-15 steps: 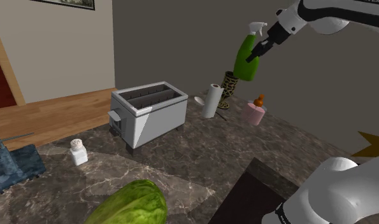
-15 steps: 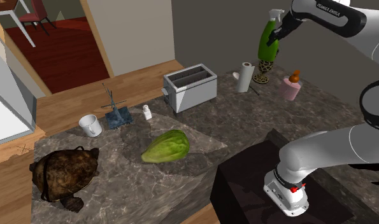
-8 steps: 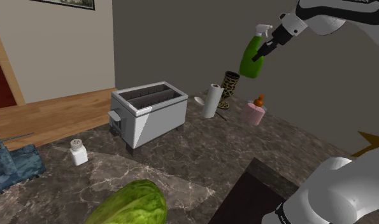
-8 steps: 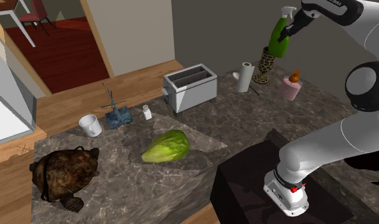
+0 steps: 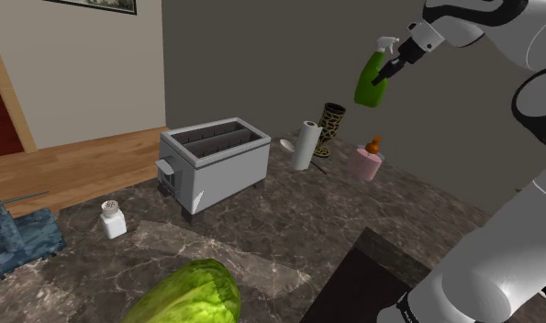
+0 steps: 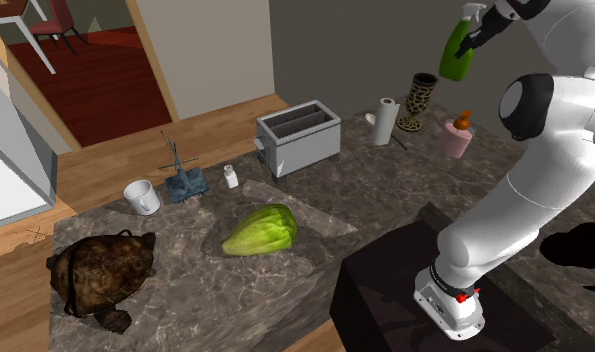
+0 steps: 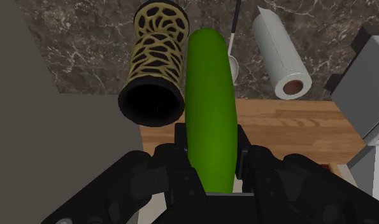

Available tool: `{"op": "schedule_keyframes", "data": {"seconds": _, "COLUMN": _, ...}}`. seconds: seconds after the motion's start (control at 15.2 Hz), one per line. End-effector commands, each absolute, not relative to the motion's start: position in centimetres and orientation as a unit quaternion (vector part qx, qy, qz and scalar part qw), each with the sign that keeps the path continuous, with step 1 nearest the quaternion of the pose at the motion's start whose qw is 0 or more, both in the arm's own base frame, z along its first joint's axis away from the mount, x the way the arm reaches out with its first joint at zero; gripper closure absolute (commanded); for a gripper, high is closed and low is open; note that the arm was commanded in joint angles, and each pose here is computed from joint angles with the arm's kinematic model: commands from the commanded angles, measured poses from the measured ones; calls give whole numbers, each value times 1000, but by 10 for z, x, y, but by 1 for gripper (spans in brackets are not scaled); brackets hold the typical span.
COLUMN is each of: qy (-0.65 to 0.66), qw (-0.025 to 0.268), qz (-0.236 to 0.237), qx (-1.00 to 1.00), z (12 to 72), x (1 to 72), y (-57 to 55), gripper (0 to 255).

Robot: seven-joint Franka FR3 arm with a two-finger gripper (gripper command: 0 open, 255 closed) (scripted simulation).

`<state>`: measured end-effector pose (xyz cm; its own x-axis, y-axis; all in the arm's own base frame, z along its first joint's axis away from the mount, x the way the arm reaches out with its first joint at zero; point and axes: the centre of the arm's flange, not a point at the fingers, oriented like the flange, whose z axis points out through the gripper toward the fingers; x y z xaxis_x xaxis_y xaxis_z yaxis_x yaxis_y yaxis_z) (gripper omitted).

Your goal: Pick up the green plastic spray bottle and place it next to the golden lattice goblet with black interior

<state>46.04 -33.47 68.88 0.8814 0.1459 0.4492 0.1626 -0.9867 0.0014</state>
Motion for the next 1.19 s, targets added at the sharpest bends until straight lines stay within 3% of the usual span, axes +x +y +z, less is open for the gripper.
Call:
{"op": "schedule_keyframes", "data": {"seconds": 0.0, "qy": -82, "qw": 18, "qz": -231, "qx": -969, "z": 688, "x": 466, "y": -358, "gripper": 255}}
{"op": "schedule_keyframes", "data": {"seconds": 1.12, "qy": -82, "qw": 18, "qz": -231, "qx": -969, "z": 604, "x": 470, "y": -374, "gripper": 255}}
